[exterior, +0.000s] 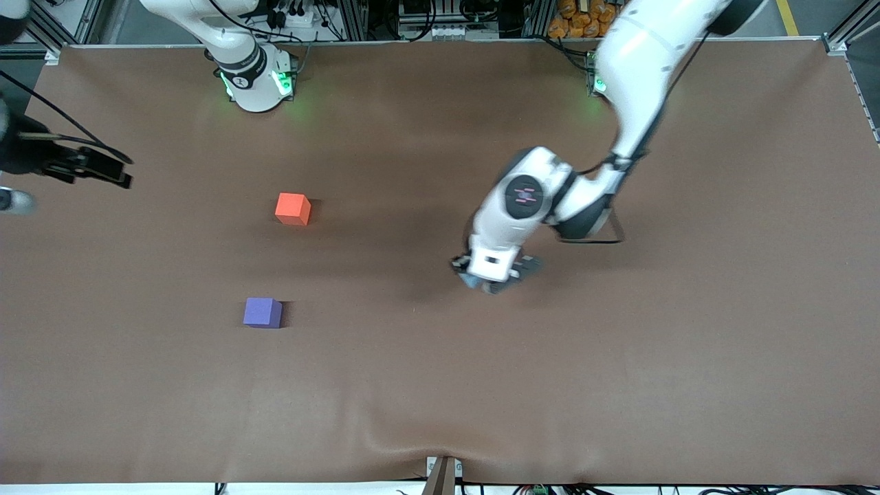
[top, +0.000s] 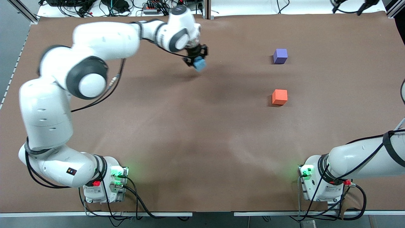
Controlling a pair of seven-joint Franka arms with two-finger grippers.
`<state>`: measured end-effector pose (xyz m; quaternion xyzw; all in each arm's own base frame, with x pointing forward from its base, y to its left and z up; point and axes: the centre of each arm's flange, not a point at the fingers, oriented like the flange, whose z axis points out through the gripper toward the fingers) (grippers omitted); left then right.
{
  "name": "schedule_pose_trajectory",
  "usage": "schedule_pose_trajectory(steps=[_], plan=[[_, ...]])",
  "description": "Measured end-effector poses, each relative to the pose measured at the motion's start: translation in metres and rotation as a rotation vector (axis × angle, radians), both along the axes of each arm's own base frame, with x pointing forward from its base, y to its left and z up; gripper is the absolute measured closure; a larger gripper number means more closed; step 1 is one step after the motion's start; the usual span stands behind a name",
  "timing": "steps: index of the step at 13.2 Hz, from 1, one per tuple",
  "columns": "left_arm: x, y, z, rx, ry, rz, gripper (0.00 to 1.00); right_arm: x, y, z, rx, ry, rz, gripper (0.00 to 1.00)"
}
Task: Place blue block between orange and purple blocks
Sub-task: 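Carry the blue cube toward the table middle while the right gripper reaches in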
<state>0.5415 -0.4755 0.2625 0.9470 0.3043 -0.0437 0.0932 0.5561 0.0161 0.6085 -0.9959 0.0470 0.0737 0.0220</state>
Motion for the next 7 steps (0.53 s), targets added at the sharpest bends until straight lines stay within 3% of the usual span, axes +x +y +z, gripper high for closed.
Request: schedule_pose_trajectory(steps=[7], plan=[[-0.052, -0.1, -0.026, 0.001, 0.053, 0.274, 0.44, 0.02, 0.073, -0.017, -0.001, -0.036, 0.113, 0.0]])
